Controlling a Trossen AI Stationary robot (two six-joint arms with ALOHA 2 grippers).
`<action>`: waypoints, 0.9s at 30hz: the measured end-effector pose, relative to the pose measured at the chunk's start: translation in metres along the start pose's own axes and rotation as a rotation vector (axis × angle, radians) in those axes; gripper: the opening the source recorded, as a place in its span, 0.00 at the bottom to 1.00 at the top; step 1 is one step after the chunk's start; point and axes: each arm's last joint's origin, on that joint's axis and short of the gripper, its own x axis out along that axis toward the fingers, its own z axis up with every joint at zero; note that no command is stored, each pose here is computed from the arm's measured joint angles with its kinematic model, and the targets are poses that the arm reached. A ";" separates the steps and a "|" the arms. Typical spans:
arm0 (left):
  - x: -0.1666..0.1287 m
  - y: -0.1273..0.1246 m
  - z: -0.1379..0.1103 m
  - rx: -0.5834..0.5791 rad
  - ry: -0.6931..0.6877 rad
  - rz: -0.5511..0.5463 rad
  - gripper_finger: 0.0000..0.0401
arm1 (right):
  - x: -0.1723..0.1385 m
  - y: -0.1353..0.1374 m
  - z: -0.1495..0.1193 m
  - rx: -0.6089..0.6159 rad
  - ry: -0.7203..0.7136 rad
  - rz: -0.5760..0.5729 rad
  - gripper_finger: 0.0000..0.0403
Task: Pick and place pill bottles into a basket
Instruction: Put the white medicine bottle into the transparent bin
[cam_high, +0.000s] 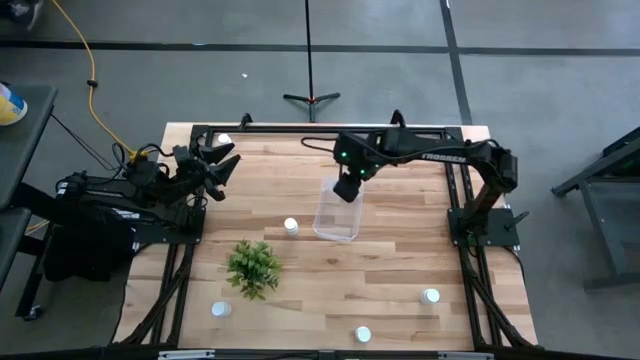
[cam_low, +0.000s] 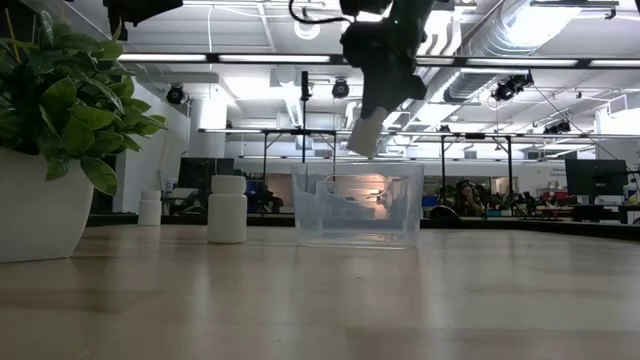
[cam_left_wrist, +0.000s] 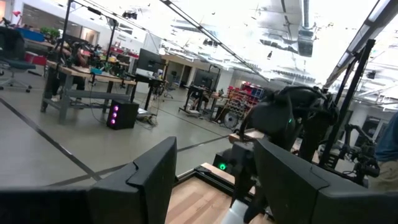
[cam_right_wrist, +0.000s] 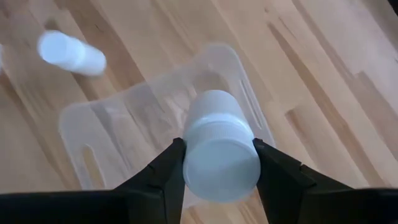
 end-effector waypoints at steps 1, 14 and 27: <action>0.000 0.000 0.000 0.000 0.000 0.000 0.62 | 0.002 0.000 -0.001 -0.002 0.013 -0.006 0.38; 0.000 0.000 -0.001 0.009 0.011 0.001 0.62 | 0.023 -0.001 -0.006 -0.067 0.136 -0.046 0.39; 0.000 0.000 -0.002 0.014 0.018 0.001 0.62 | 0.056 -0.001 -0.006 -0.118 0.228 -0.067 0.39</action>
